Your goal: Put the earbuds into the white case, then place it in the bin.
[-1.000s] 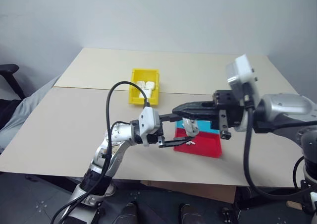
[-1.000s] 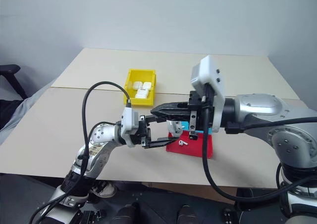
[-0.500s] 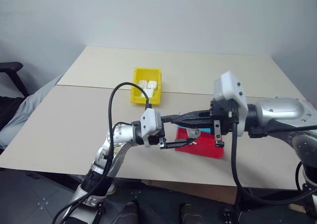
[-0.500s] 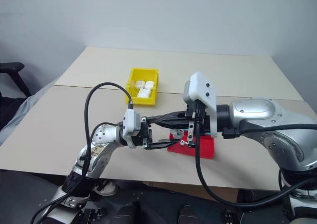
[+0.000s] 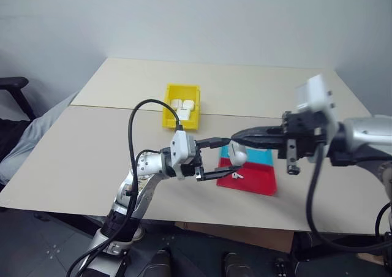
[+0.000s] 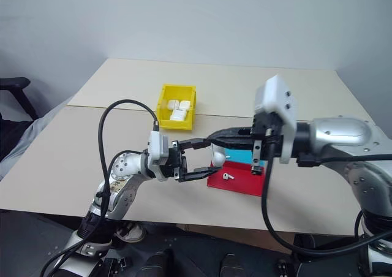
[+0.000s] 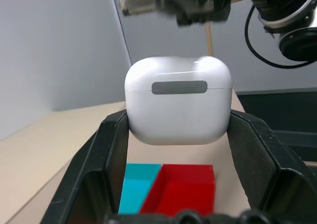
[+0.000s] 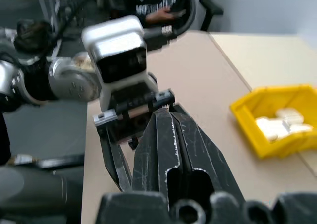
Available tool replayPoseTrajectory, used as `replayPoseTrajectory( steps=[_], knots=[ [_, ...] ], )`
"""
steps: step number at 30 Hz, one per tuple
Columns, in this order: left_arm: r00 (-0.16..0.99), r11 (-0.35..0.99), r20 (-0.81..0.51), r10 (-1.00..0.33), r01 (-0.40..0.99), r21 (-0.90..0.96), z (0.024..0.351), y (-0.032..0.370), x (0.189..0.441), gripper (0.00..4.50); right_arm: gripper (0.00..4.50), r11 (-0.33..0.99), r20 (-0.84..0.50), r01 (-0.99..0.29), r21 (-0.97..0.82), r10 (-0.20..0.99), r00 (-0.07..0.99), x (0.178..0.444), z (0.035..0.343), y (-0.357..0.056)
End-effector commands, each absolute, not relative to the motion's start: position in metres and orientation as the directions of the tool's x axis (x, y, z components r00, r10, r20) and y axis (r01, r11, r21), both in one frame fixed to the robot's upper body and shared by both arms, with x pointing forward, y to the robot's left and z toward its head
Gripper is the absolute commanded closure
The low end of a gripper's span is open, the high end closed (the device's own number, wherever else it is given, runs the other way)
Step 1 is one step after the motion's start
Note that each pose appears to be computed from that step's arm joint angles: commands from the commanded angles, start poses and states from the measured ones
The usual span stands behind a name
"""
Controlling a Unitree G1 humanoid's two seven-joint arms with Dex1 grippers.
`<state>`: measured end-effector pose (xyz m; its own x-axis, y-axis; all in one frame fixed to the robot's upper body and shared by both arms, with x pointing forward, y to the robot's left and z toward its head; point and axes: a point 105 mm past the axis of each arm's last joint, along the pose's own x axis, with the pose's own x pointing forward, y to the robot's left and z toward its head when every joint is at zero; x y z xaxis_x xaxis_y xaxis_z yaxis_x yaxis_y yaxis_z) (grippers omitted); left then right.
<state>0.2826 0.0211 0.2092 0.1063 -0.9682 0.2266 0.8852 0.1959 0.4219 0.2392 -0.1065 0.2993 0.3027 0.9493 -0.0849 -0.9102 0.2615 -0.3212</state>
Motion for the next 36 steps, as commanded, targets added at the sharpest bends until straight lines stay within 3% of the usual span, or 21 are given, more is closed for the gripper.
replayPoseTrajectory(
  steps=[1,8,15,18,24,26,30,34,36],
  knots=[
    [0.218,0.317,0.252,-0.943,0.819,0.479,0.228,0.024,0.300,1.74,4.46,0.327,0.024,-0.870,-0.369,0.939,0.342,0.236,0.322,-0.116],
    [0.696,0.710,0.236,-0.678,0.538,0.454,0.241,0.043,0.397,1.74,4.46,0.422,0.092,-0.844,-0.331,0.904,0.417,0.241,0.322,-0.126],
    [0.920,0.895,0.162,-0.358,0.288,0.339,0.245,0.060,0.466,1.74,4.46,0.468,0.090,-0.836,-0.286,0.882,0.463,0.246,0.309,-0.126],
    [0.954,0.919,0.123,-0.275,0.223,0.325,0.244,0.064,0.479,1.74,4.46,0.476,0.083,-0.834,-0.278,0.877,0.473,0.247,0.304,-0.125],
    [0.972,0.916,0.053,-0.229,0.197,0.348,0.234,0.066,0.486,1.74,4.46,0.488,0.056,-0.830,-0.270,0.869,0.492,0.249,0.296,-0.125],
    [0.969,0.904,0.057,-0.242,0.204,0.376,0.233,0.065,0.486,1.01,4.50,0.495,0.049,-0.827,-0.267,0.864,0.501,0.249,0.293,-0.125],
    [0.969,0.923,0.105,-0.224,0.177,0.343,0.238,0.068,0.486,0.04,4.50,0.504,0.041,-0.822,-0.265,0.858,0.512,0.250,0.290,-0.126],
    [0.968,0.941,0.146,-0.205,0.154,0.301,0.249,0.072,0.486,0.04,4.50,0.505,0.030,-0.821,-0.266,0.855,0.517,0.251,0.287,-0.127],
    [0.940,0.939,0.220,-0.262,0.196,0.281,0.262,0.068,0.481,0.04,4.50,0.504,0.015,-0.820,-0.271,0.854,0.520,0.252,0.284,-0.127]
  ],
)
